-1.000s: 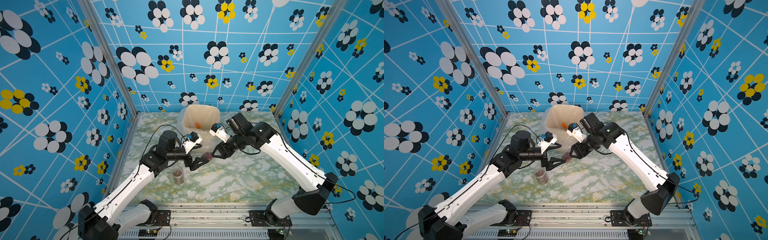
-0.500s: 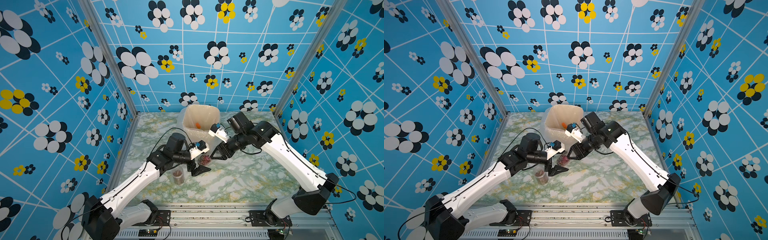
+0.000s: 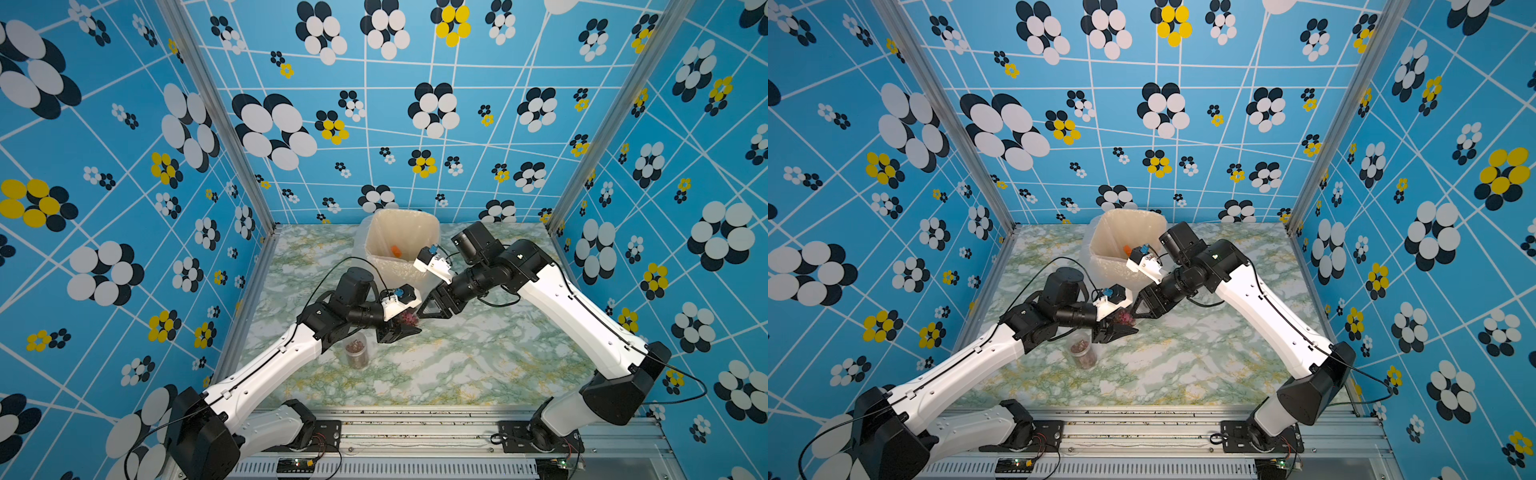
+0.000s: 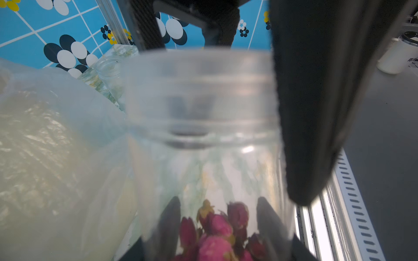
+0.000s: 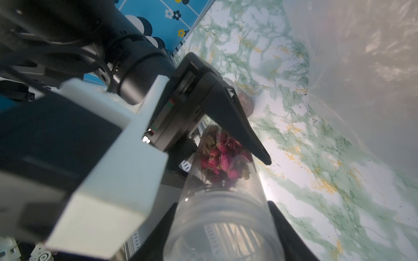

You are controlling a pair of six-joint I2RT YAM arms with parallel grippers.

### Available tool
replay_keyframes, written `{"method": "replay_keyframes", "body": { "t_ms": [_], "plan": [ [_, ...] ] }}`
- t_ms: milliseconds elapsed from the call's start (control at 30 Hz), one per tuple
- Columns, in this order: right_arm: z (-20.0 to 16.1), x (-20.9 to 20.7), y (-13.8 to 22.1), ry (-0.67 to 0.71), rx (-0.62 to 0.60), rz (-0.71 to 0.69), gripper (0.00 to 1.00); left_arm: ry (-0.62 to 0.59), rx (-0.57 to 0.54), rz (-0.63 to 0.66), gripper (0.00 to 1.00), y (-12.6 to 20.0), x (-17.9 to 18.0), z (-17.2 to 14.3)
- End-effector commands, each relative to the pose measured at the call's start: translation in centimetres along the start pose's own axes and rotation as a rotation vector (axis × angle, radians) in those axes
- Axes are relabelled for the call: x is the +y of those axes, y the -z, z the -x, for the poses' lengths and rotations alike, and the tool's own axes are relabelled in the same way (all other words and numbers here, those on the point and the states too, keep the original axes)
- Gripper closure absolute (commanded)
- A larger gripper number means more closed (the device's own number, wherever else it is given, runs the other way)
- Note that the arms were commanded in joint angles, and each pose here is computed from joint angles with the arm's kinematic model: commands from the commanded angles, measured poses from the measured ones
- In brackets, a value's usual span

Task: Empty the moldy dried flower tea in the jars
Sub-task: Pick up the jar from the center of the board.

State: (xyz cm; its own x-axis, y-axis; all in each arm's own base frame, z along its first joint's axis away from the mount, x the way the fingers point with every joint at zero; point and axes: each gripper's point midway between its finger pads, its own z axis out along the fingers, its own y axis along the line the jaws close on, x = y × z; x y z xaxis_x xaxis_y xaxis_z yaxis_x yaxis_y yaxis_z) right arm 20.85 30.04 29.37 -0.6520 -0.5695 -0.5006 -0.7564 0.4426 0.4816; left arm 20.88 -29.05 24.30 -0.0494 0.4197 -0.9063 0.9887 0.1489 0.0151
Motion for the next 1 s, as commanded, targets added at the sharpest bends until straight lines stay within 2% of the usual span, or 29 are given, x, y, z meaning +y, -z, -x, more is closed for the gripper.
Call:
{"method": "replay_keyframes", "body": {
  "t_ms": [0, 100, 167, 267, 333, 467, 633, 800, 967],
  "plan": [
    [0.5, 0.4, 0.4, -0.004, -0.015, 0.027, 0.83, -0.043, -0.023, 0.027, 0.55, 0.2, -0.1, 0.3],
    [0.8, 0.3, 0.4, -0.010, -0.025, 0.029, 0.81, -0.050, -0.025, 0.047, 0.70, 0.2, 0.2, 0.2],
    [1.1, 0.2, 0.3, -0.015, -0.034, 0.022, 0.74, -0.058, -0.025, 0.074, 0.76, 0.2, 0.6, 0.2],
    [1.5, -0.4, 0.6, -0.023, -0.056, -0.022, 0.55, -0.067, -0.029, 0.132, 0.85, 0.4, 1.5, 0.2],
    [1.8, -1.0, 1.1, -0.026, -0.083, -0.067, 0.37, -0.068, -0.041, 0.181, 0.90, 0.7, 2.1, 0.3],
    [2.6, -2.5, 2.5, -0.074, -0.166, -0.115, 0.19, -0.049, -0.062, 0.270, 0.95, 1.5, 3.1, 0.2],
    [3.9, -4.2, 4.5, -0.162, -0.322, -0.116, 0.11, 0.028, -0.097, 0.348, 0.97, 2.4, 4.2, 0.0],
    [4.4, -7.5, 3.6, -0.305, -0.397, -0.129, 0.09, 0.158, -0.188, 0.428, 0.99, 4.5, 6.3, 0.3],
    [5.9, -9.6, 2.4, -0.417, -0.474, -0.084, 0.09, 0.288, -0.316, 0.483, 1.00, 7.7, 8.6, 0.7]
  ]
}}
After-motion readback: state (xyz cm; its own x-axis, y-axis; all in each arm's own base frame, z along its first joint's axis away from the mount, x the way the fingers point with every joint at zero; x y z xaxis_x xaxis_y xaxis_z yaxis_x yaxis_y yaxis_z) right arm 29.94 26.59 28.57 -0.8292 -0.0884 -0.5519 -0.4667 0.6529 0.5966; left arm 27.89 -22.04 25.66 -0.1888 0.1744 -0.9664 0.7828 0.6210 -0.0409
